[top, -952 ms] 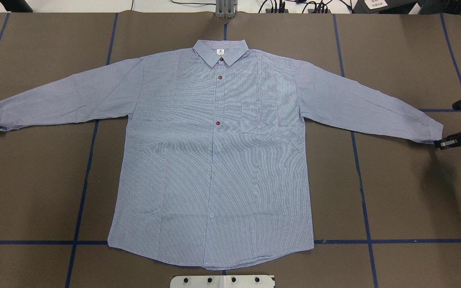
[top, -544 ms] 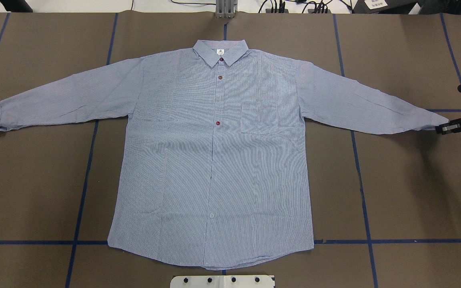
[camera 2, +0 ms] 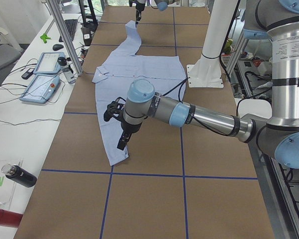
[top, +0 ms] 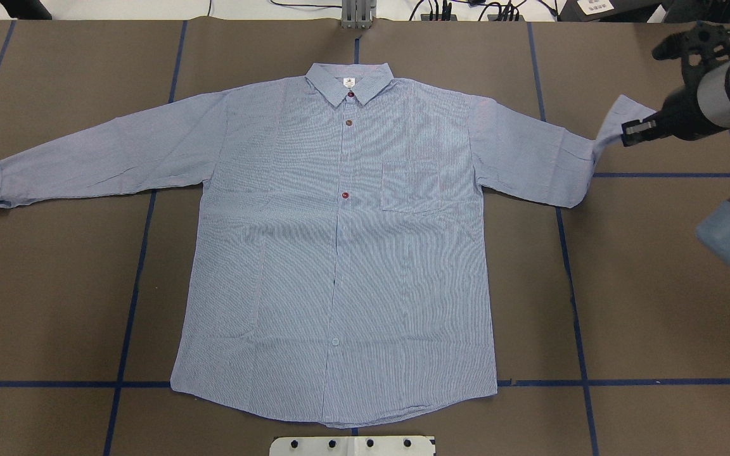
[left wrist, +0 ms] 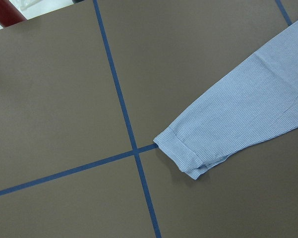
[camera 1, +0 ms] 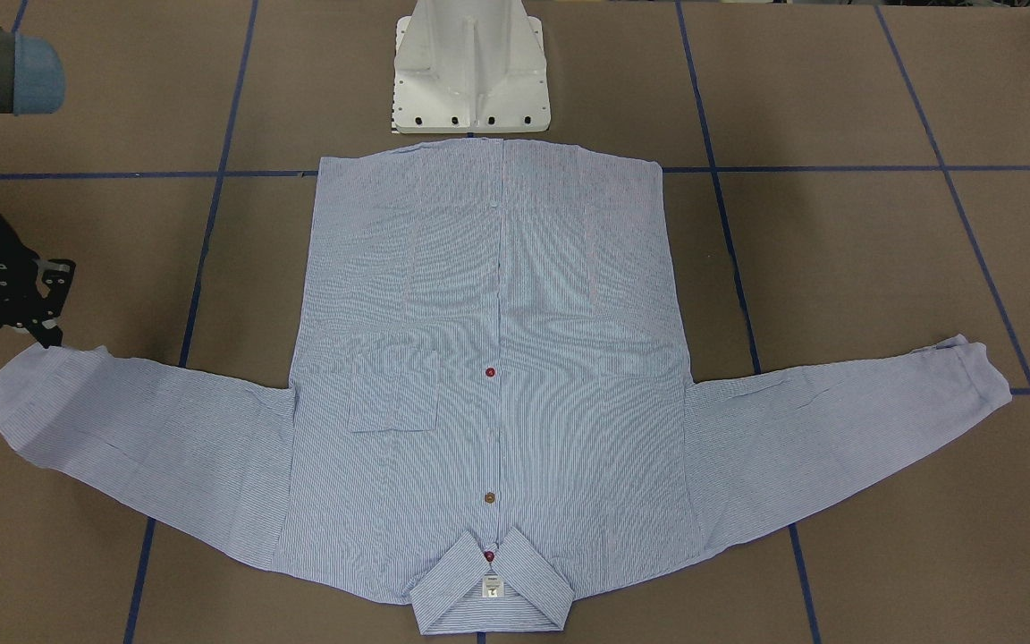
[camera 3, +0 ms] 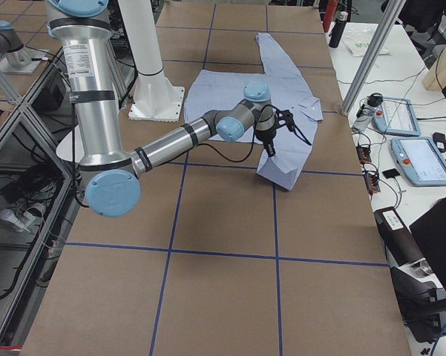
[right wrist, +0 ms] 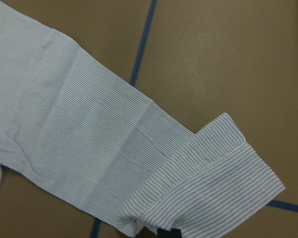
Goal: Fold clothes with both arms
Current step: 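Lift the grasped sleeve with the right gripper and carry it across the shirt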
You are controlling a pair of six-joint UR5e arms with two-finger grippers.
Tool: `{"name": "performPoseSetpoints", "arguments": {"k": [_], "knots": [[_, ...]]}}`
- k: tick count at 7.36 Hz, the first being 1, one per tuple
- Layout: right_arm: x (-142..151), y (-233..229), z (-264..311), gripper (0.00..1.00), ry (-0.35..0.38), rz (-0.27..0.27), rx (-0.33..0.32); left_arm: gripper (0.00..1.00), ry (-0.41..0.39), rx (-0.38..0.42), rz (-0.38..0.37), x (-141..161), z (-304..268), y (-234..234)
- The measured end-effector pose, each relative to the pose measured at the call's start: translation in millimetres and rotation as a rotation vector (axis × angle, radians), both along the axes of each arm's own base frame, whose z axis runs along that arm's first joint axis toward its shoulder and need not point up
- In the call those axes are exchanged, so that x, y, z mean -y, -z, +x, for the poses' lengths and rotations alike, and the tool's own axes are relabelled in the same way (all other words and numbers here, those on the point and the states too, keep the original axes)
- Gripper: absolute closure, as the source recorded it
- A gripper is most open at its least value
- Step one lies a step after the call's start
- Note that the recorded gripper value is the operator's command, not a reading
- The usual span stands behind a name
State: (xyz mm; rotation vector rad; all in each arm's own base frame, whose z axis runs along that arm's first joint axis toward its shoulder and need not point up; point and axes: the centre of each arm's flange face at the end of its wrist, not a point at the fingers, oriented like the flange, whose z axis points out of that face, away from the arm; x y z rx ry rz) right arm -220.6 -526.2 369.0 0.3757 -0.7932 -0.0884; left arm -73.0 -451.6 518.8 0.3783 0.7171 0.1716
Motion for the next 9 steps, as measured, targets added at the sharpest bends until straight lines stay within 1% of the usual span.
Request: {"name": "performPoseSetpoints", "arguments": {"k": [2, 4, 5, 7, 9], "knots": [[18, 102, -45, 1.00, -0.026, 0.013, 0.060, 0.00, 0.000, 0.000, -0.005, 1, 0, -2], [13, 176, -94, 1.00, -0.077, 0.052, 0.083, 0.00, 0.001, -0.001, -0.011, 1, 0, -5], [7, 203, -124, 1.00, -0.108, 0.059, 0.095, 0.00, 0.002, -0.002, -0.013, 1, 0, -5], [4, 253, -198, 1.00, -0.173, 0.043, 0.107, 0.00, 0.003, -0.003, -0.016, 1, 1, -5], [1, 284, -277, 1.00, -0.234, 0.028, 0.073, 0.00, 0.004, -0.004, -0.019, 1, 1, -6]]}}
